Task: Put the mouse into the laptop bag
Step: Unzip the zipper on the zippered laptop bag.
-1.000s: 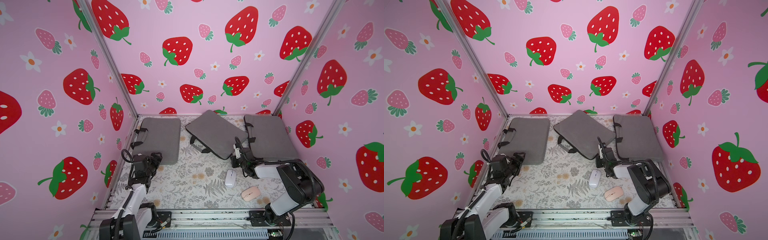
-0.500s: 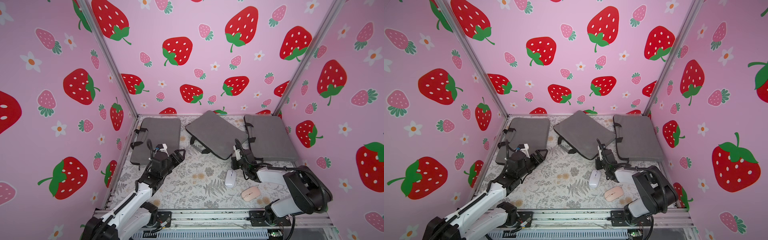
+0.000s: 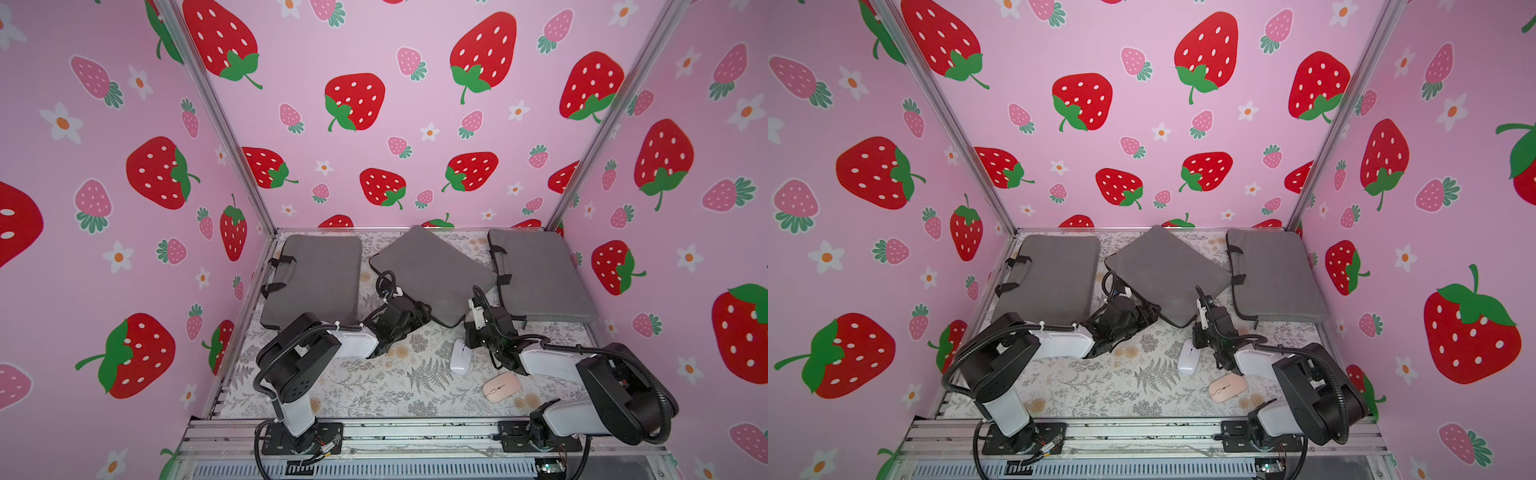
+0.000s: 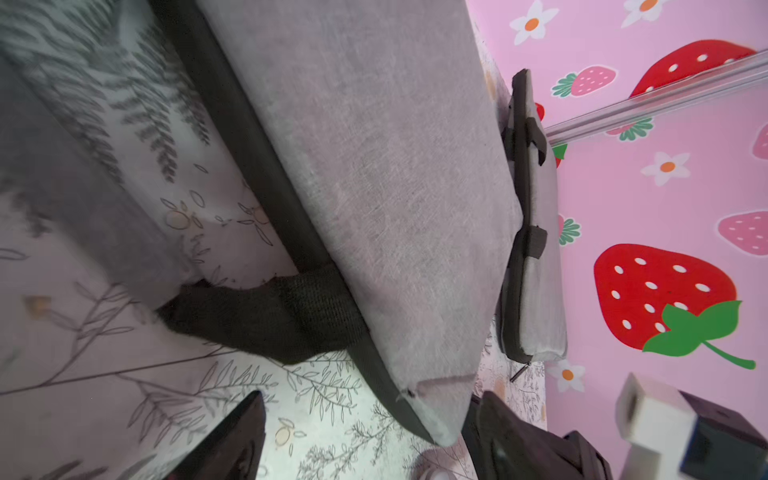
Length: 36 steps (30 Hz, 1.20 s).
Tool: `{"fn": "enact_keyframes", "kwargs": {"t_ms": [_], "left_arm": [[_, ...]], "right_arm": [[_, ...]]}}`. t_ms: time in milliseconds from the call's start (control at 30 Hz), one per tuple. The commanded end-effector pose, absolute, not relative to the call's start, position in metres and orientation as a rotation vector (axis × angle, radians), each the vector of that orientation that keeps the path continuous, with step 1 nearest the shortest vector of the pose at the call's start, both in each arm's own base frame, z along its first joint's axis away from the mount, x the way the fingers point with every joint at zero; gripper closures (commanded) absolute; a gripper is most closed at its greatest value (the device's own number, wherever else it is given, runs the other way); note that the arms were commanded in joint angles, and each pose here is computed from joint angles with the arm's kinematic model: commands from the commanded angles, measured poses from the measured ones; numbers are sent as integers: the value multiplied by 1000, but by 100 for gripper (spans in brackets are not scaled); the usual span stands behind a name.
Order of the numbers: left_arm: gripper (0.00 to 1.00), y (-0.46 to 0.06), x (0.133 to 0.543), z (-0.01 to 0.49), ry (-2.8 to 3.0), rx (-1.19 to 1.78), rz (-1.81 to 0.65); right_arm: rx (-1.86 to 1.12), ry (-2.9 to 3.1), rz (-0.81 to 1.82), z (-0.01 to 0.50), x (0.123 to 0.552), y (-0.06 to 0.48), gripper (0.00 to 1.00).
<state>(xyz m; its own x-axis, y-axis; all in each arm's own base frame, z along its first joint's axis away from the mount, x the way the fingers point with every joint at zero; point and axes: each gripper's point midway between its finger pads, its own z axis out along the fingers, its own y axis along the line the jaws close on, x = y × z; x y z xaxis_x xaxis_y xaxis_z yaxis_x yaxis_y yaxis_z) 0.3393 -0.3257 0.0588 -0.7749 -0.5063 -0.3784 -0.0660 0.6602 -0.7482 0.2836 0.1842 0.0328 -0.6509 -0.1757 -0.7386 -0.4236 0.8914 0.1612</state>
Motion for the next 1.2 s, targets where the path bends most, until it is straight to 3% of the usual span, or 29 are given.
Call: {"fn": "enact_keyframes", "kwargs": {"t_ms": [0,100,133,167,233,300,767,1067,1100,1167], "left_arm": [[21,-351,359,69,2219,-486,-1118],[28,-359,367,59,2210,-482,-1123],[35,-361,370,54,2214,-487,-1115],[45,-364,372,52,2217,-486,-1115],[77,-369,375,48,2238,-490,-1109],[99,-372,378,46,2266,-493,-1085],[100,-403,393,56,2225,-509,-1178],[100,-397,373,63,2192,-547,-1117],[98,-395,369,63,2196,-557,-1094],[79,-390,361,66,2188,-563,-1053]], "right_arm": [[-446,2275,495,35,278,197,100],[-450,2274,504,32,275,197,100],[-449,2270,504,32,274,197,100],[-450,2272,503,32,273,196,100],[-452,2269,506,34,271,196,100],[-460,2265,514,37,269,198,100],[-620,2212,607,54,238,252,100],[-598,2239,576,45,245,255,100],[-596,2241,573,44,246,256,100],[-577,2245,554,42,248,253,100]]}}
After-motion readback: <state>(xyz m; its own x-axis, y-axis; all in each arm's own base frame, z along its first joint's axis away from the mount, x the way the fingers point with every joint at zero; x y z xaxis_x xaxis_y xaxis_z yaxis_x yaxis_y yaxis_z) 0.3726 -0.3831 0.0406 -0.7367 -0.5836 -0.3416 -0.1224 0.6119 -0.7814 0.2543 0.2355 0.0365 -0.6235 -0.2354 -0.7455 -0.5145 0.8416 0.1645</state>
